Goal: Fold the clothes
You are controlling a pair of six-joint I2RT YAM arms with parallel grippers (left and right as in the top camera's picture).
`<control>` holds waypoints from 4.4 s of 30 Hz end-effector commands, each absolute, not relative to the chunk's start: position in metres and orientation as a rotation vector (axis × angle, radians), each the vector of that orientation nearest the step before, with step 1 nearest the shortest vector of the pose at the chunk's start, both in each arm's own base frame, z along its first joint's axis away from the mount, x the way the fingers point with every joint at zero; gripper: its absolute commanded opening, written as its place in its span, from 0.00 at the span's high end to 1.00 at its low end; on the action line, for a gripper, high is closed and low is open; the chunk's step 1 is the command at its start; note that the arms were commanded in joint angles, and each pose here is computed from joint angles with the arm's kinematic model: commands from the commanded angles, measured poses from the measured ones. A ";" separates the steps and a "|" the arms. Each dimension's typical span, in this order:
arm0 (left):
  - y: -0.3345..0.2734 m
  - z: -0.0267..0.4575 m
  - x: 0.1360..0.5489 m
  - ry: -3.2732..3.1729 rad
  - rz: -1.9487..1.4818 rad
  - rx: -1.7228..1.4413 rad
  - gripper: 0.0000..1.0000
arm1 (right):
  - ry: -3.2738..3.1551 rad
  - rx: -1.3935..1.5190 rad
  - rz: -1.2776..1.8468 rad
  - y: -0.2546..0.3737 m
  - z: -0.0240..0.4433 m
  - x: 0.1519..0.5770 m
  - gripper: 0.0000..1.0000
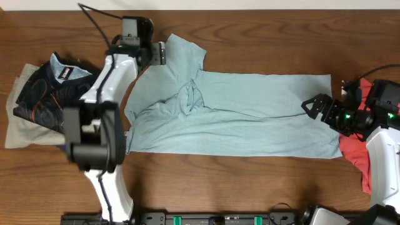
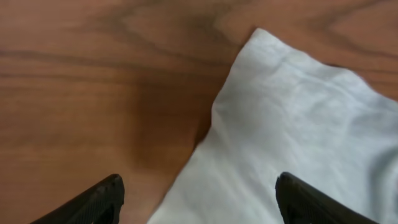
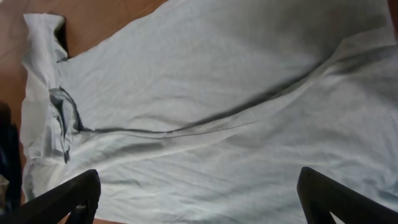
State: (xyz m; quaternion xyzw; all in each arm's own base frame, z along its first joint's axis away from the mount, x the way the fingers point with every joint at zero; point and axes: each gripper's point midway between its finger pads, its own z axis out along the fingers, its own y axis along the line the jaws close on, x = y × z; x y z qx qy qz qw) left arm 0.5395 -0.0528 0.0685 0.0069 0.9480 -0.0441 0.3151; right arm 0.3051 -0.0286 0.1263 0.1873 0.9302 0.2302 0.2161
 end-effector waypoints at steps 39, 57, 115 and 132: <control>-0.091 0.036 0.502 2.696 -0.347 0.002 0.94 | 2.492 0.491 0.101 -0.093 0.070 0.394 0.22; -0.090 0.028 0.487 2.764 -0.343 -0.007 0.94 | 2.288 0.534 0.128 -0.107 0.003 0.470 0.23; -0.037 0.114 0.327 3.211 -0.301 -0.337 0.94 | 2.708 0.744 -0.208 -0.125 0.078 0.295 0.94; -0.047 0.079 0.252 3.489 -0.249 -0.432 0.74 | 2.782 0.775 -0.338 -0.133 0.069 0.269 0.84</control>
